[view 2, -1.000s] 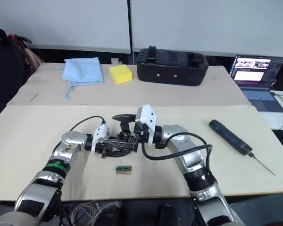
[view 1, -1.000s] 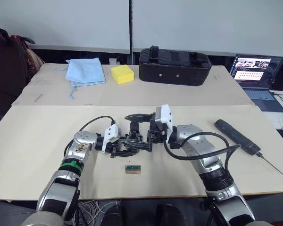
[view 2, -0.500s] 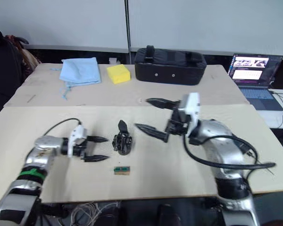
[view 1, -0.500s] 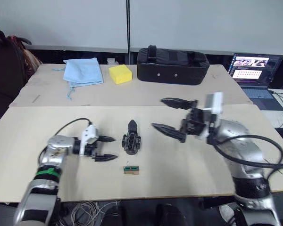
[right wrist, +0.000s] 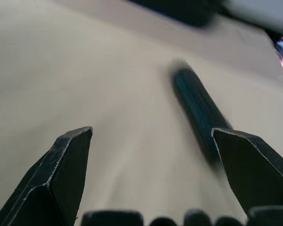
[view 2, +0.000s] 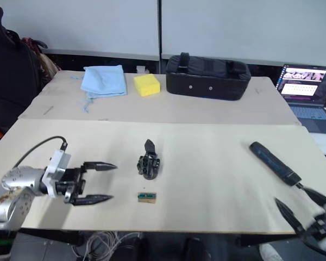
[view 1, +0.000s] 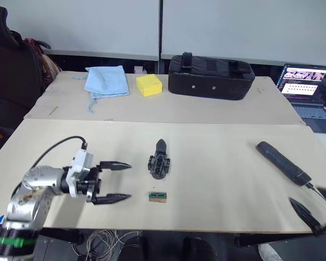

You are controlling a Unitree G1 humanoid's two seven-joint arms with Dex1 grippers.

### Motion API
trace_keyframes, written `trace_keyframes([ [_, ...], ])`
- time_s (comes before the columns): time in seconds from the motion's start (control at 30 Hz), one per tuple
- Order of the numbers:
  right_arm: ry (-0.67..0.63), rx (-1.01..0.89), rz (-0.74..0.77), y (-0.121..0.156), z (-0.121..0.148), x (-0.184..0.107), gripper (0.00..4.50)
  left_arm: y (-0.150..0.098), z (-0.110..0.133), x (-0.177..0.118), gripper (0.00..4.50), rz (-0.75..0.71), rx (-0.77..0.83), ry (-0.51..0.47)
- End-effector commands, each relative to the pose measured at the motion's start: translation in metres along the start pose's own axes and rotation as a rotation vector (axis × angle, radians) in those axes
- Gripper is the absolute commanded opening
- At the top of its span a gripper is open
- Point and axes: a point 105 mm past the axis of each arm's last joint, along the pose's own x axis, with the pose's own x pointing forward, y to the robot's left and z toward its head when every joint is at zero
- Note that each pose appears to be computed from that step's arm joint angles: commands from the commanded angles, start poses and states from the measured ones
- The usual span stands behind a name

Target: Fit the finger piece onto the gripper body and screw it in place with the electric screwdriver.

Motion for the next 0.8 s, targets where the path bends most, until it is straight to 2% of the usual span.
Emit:
trace_keyframes([
  [0.03,-0.090,-0.019,-0.116,-0.016,0.022,-0.009,4.50,-0.005,0.029,0.006,4.49,0.004,0.038,-0.076],
  [0.2,-0.065,0.029,-0.127,-0.035,0.031,0.006,4.50,0.005,0.053,0.013,4.49,0.035,0.044,-0.154],
  [0.3,0.063,0.038,-0.018,-0.052,0.036,0.029,4.50,0.014,0.074,0.016,4.49,0.057,0.036,-0.230],
  [0.37,0.180,0.063,0.082,-0.054,0.035,0.044,4.50,0.017,0.081,0.019,4.49,0.055,0.038,-0.246],
  [0.47,0.285,0.006,0.185,-0.063,0.040,0.074,4.50,0.015,0.085,0.022,4.49,0.005,0.025,-0.234],
  [0.63,0.425,-0.037,0.308,-0.071,0.031,0.118,4.50,0.027,0.085,0.024,4.49,0.025,0.061,-0.212],
  [0.8,0.493,0.006,0.325,-0.072,0.026,0.150,4.50,0.027,0.081,0.029,4.49,0.030,0.069,-0.206],
])
